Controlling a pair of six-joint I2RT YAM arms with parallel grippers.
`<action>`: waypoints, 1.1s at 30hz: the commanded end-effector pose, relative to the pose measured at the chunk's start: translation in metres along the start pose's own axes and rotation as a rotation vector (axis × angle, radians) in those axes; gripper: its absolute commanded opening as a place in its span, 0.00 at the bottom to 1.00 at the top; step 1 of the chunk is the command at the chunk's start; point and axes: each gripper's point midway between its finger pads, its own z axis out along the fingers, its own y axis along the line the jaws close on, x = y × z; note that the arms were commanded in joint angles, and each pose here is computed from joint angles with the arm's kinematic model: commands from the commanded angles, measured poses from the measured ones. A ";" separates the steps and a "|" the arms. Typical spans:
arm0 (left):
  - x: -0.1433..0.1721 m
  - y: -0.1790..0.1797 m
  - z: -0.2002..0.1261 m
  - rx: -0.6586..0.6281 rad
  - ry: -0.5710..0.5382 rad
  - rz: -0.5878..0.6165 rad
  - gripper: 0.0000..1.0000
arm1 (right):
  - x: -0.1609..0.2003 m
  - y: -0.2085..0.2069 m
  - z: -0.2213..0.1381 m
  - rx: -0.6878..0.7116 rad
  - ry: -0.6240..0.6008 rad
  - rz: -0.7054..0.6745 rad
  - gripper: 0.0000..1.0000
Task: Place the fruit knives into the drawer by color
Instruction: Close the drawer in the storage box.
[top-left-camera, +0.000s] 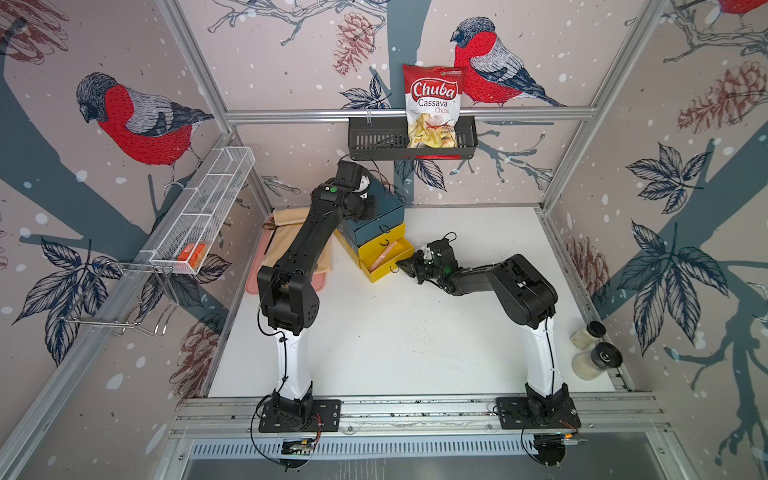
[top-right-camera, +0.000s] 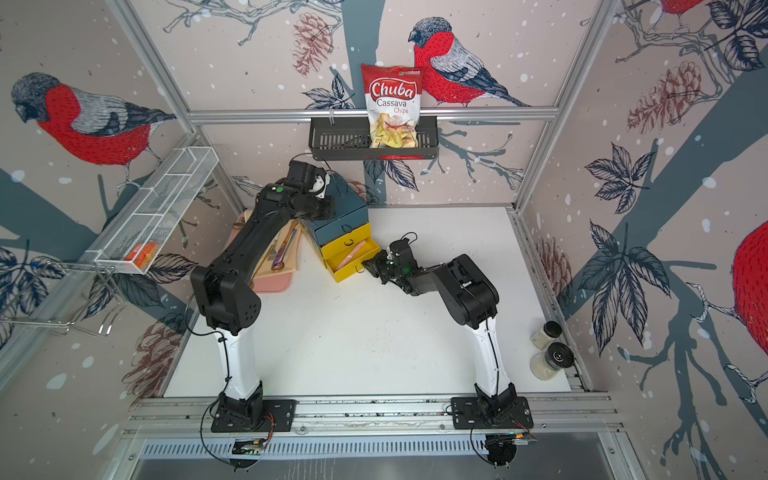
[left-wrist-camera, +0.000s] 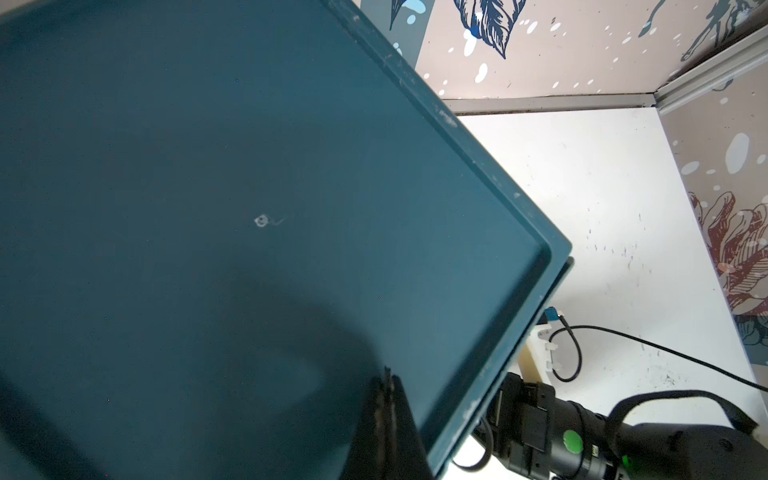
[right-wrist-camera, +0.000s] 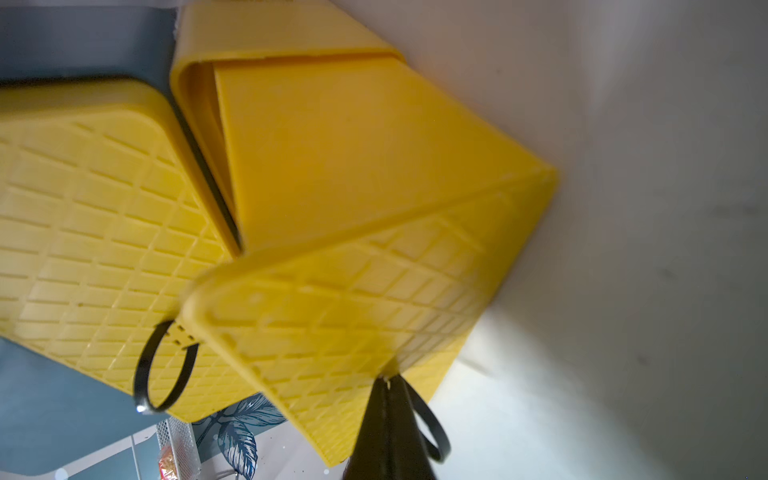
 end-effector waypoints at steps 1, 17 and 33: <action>0.035 0.013 0.010 -0.032 0.142 -0.036 0.00 | -0.002 0.017 0.012 -0.071 0.024 -0.007 0.00; 0.044 0.014 0.019 0.002 0.171 -0.053 0.00 | -0.020 0.056 0.038 -0.302 0.068 0.010 0.00; 0.042 0.017 0.014 0.012 0.161 -0.067 0.00 | -0.016 0.082 0.013 -0.282 0.039 -0.075 0.00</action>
